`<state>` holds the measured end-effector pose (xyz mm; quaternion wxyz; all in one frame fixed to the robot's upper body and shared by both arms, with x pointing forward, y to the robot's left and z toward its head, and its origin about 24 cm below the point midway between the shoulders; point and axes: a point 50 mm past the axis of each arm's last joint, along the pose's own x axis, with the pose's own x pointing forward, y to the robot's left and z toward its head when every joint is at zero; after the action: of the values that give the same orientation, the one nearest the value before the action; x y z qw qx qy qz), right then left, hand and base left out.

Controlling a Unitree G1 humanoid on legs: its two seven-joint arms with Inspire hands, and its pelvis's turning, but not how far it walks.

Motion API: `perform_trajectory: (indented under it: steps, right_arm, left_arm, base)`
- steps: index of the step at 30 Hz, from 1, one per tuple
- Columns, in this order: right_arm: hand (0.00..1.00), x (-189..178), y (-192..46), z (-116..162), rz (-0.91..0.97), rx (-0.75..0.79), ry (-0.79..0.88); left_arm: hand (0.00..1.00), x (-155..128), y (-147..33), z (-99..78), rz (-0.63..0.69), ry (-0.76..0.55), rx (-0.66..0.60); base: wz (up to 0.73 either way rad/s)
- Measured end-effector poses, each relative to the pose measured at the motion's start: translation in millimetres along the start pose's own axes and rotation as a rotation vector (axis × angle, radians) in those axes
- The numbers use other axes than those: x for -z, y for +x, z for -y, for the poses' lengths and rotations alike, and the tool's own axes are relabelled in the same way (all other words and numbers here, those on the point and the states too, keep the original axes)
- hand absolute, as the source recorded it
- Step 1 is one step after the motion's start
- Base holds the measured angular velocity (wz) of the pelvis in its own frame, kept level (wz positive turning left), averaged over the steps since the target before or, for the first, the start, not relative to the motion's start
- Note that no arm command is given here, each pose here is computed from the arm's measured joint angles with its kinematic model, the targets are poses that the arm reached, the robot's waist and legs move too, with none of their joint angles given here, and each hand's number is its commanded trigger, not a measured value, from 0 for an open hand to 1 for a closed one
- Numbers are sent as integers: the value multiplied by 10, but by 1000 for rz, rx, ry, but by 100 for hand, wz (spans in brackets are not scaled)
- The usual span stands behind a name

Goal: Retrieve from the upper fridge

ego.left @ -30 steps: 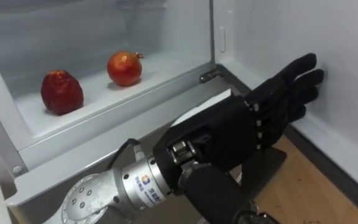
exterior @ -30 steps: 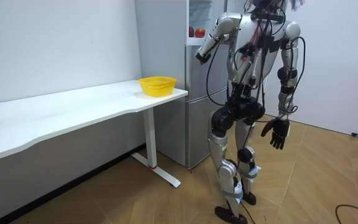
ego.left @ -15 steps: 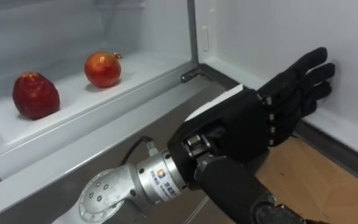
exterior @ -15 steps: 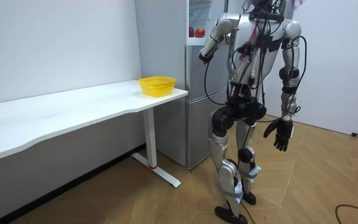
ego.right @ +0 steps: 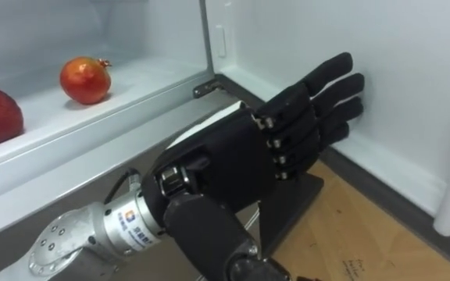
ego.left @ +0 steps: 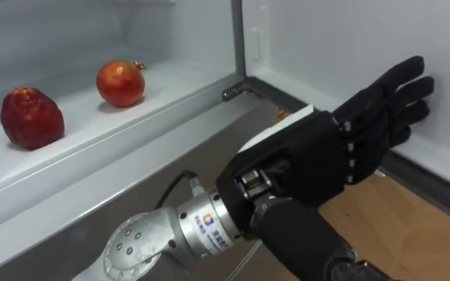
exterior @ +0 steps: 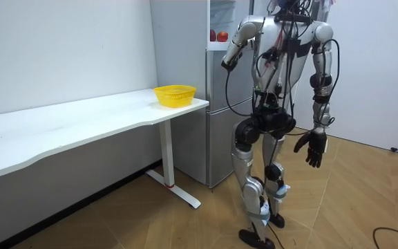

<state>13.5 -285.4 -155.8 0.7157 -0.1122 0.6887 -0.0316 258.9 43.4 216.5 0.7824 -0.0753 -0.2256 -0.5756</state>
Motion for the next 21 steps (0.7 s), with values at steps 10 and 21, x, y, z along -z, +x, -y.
perform_trajectory:
  steps: [10, 21]
  right_arm:
    - [0, 135, -10, 20, -23, 20, 31]
    - [0, 180, -9, -66, 6, 71, -52]
  left_arm:
    - [0, -774, -209, 93, 172, 283, 10]
    - [0, -1240, -815, 19, 318, 590, -389]
  base:
    - [27]
    - [35]
